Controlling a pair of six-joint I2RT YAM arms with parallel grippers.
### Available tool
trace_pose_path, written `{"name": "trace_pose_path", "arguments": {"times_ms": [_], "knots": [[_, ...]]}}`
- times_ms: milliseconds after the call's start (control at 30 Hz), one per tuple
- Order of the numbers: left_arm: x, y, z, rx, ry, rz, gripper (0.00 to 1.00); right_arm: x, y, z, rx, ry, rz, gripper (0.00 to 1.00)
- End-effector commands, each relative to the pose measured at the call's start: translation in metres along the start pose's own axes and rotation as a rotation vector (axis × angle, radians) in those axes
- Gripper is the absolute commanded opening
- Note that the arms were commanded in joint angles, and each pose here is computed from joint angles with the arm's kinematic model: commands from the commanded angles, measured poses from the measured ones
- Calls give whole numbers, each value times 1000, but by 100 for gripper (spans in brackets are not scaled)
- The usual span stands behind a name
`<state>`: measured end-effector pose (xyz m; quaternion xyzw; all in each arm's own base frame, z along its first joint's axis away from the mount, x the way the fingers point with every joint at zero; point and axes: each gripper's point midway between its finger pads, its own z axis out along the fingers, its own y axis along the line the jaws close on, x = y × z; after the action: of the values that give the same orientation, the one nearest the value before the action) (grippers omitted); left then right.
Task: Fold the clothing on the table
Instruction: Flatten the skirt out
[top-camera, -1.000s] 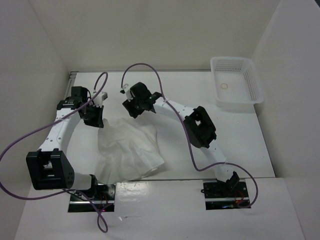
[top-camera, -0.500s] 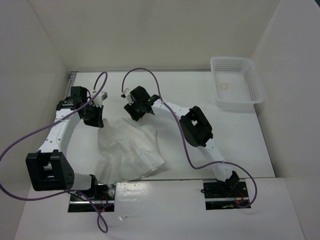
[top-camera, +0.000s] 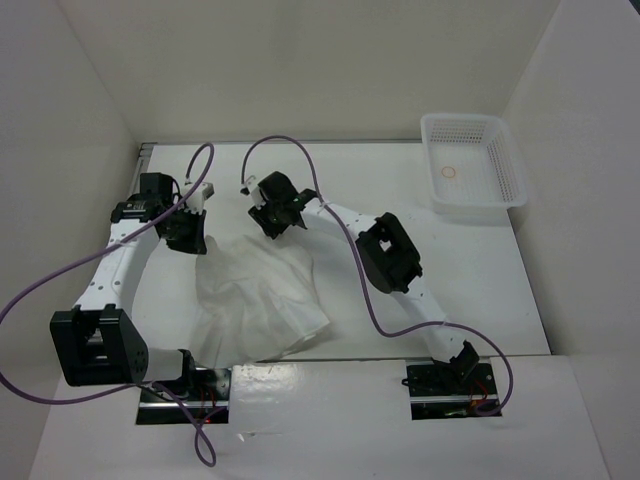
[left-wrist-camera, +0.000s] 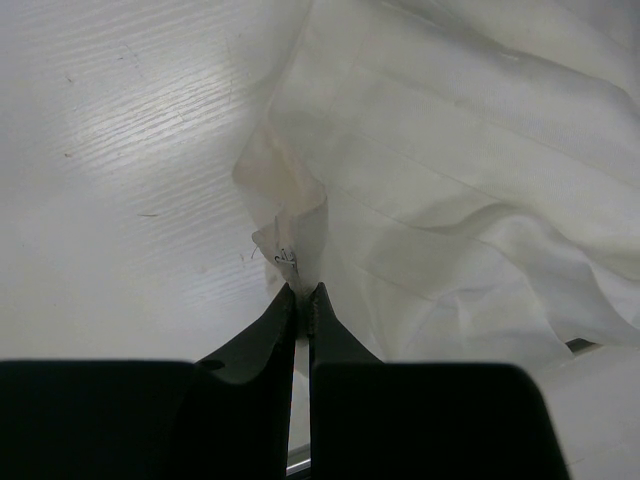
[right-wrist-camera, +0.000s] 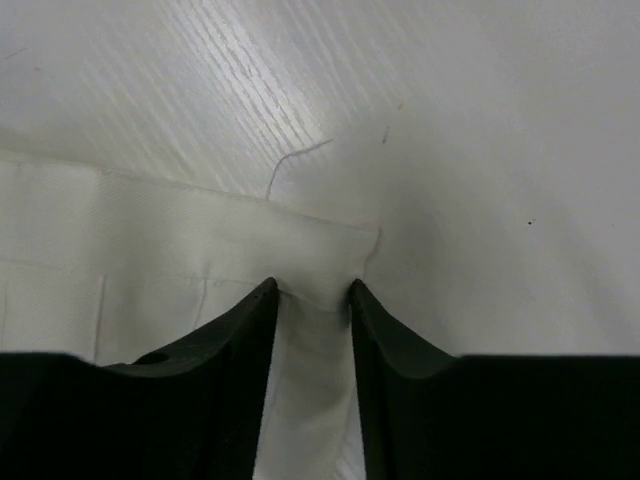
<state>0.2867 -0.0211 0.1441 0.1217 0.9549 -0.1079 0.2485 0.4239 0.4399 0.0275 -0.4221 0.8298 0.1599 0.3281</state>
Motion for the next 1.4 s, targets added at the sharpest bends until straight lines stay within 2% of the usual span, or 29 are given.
{"name": "trace_pose_path", "arguments": {"times_ms": [0, 33, 100, 133, 167, 233, 267, 300, 367, 400, 467, 500, 567, 600, 633, 733, 767, 833, 967, 1167, 1267, 1367], "knots": [[-6, -9, -8, 28, -43, 22, 8, 7, -10, 10, 42, 28, -19, 37], [-6, -9, -8, 28, -43, 22, 8, 8, -12, 10, 53, 30, -19, 21], [-4, -9, -8, 30, -34, 28, 8, 7, -23, 4, 85, 29, -12, 5], [-7, -9, -10, 28, -43, 31, 8, 6, -28, 0, 115, 30, -12, 0], [-6, -9, -7, 39, -36, 37, 8, 16, -36, -3, 137, 52, -13, 0], [-13, -15, -7, 49, -42, 61, 8, -2, -64, -31, 217, -7, 0, 0], [-17, -15, -7, 44, -42, 70, 8, 11, -72, -38, 234, 12, 12, 0], [-26, -19, -7, 41, -57, 106, 8, -10, -106, -83, 301, -56, 30, 0], [-43, -20, -14, 28, -102, 133, 6, -8, -125, -111, 334, -73, 47, 0], [-51, -23, -15, 29, -119, 147, 6, -17, -142, -144, 370, -110, 70, 0], [-67, -26, -23, 24, -164, 170, 5, -24, -153, -176, 398, -133, 67, 0], [-82, -26, -31, 15, -211, 174, 5, -22, -150, -188, 396, -121, 59, 0], [-95, -31, -38, 21, -252, 195, 4, -38, -153, -233, 434, -175, 47, 0], [-103, -33, -46, 14, -289, 197, 4, -29, -148, -241, 430, -153, 39, 0], [-110, -34, -56, 5, -329, 209, 4, -40, -145, -269, 443, -197, 25, 0], [-127, -42, -82, -8, -431, 239, 4, -36, -133, -300, 431, -207, -7, 0], [-132, -44, -92, -13, -465, 240, 4, -44, -125, -325, 428, -250, -13, 0], [-138, -48, -116, -37, -528, 256, 4, -29, -116, -334, 384, -205, -38, 0], [-146, -66, -159, -11, -612, 325, 2, -13, -115, -382, 321, -265, -21, 0], [-129, -99, -227, 111, -759, 409, 2, -6, -80, -443, 120, -406, -30, 0], [-103, -121, -260, 156, -836, 454, 3, -2, -57, -482, 44, -496, -52, 0], [-80, -132, -280, 133, -896, 478, 4, 5, -39, -513, 24, -564, -65, 0]]}}
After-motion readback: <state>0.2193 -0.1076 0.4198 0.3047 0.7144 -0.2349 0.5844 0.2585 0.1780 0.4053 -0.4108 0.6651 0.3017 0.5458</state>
